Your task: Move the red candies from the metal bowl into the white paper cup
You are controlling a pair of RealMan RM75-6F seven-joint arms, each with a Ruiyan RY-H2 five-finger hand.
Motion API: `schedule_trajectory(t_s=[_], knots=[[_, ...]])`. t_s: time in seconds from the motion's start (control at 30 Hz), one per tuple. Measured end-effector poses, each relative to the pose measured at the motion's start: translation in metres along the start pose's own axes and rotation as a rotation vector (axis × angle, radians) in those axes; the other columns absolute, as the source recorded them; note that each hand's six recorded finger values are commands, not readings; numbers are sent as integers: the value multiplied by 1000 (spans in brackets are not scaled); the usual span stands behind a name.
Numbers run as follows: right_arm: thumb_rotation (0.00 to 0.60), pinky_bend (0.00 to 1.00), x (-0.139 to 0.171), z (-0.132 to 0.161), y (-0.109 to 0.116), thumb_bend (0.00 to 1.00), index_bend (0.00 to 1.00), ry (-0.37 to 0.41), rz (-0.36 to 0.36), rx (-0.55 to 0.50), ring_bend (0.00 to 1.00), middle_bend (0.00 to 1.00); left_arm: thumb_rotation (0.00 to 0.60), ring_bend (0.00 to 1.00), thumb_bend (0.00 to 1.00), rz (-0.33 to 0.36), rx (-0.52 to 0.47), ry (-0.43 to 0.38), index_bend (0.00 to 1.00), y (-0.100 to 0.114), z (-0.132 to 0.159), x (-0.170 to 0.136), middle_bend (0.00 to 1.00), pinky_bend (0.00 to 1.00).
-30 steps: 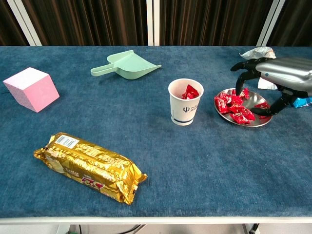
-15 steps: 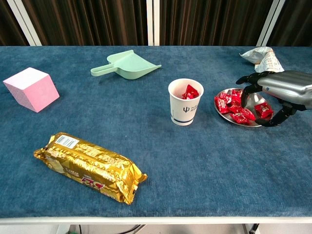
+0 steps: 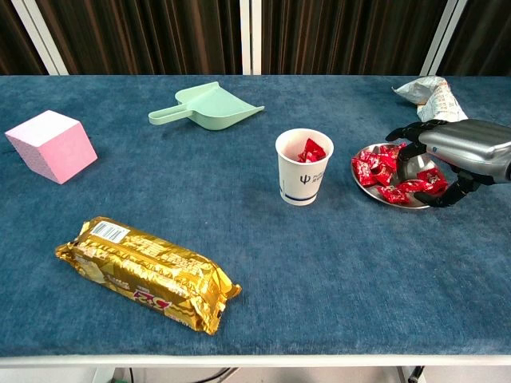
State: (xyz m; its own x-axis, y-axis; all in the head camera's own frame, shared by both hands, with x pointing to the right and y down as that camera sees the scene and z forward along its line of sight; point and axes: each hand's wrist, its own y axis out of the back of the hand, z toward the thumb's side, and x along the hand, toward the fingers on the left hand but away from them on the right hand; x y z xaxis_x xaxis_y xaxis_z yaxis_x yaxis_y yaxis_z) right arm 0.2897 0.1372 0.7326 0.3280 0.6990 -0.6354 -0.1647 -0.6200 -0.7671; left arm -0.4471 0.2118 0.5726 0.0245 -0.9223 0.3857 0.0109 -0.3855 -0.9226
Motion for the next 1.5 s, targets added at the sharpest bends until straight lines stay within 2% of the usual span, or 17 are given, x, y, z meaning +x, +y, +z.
schedule_trajectory(t_s=[0.1, 0.3, 0.5, 0.83, 1.0, 1.07, 1.17, 1.27, 1.33, 1.5], knots=[[600, 0, 1, -1, 2, 373, 581, -4, -13, -3, 0, 57, 600, 57, 190, 0, 0, -2, 176, 0, 0, 0, 155, 205], [600, 0, 4, -3, 10, 374, 587, -3, -39, -13, 0, 57, 600, 57, 190, 0, -1, -1, 176, 0, 0, 0, 155, 205], [600, 0, 5, 4, 28, 373, 587, 19, -87, -30, 0, 58, 600, 58, 190, -2, 2, -3, 176, -1, 1, 0, 155, 205], [600, 0, -12, 58, 84, 373, 591, 147, -190, -75, 0, 59, 600, 58, 190, -2, 2, 3, 176, 0, 0, 0, 155, 206], [600, 0, -21, 86, 87, 370, 587, 204, -193, -82, 0, 59, 600, 57, 190, -1, 1, 4, 176, 0, -1, 1, 155, 205], [600, 0, -25, 95, 85, 362, 544, 222, -189, -86, 0, 59, 600, 57, 190, -1, -1, 4, 176, 0, -2, 1, 155, 206], [600, 0, -29, 106, 81, 327, 377, 247, -181, -86, 0, 48, 600, 57, 190, 0, -2, 3, 176, 0, -2, 1, 155, 205], [600, 0, -29, 111, 80, 262, 145, 265, -182, -96, 0, 35, 600, 57, 190, 1, -3, 2, 176, 1, -2, 0, 155, 206], [600, 0, -28, 112, 80, 241, 67, 277, -192, -96, 0, 33, 600, 57, 190, -1, -2, 2, 176, 0, -2, 1, 155, 205], [600, 0, -20, 103, 84, 251, 52, 274, -234, -98, 0, 36, 600, 58, 191, -3, 0, -3, 176, 0, -1, 0, 155, 206]])
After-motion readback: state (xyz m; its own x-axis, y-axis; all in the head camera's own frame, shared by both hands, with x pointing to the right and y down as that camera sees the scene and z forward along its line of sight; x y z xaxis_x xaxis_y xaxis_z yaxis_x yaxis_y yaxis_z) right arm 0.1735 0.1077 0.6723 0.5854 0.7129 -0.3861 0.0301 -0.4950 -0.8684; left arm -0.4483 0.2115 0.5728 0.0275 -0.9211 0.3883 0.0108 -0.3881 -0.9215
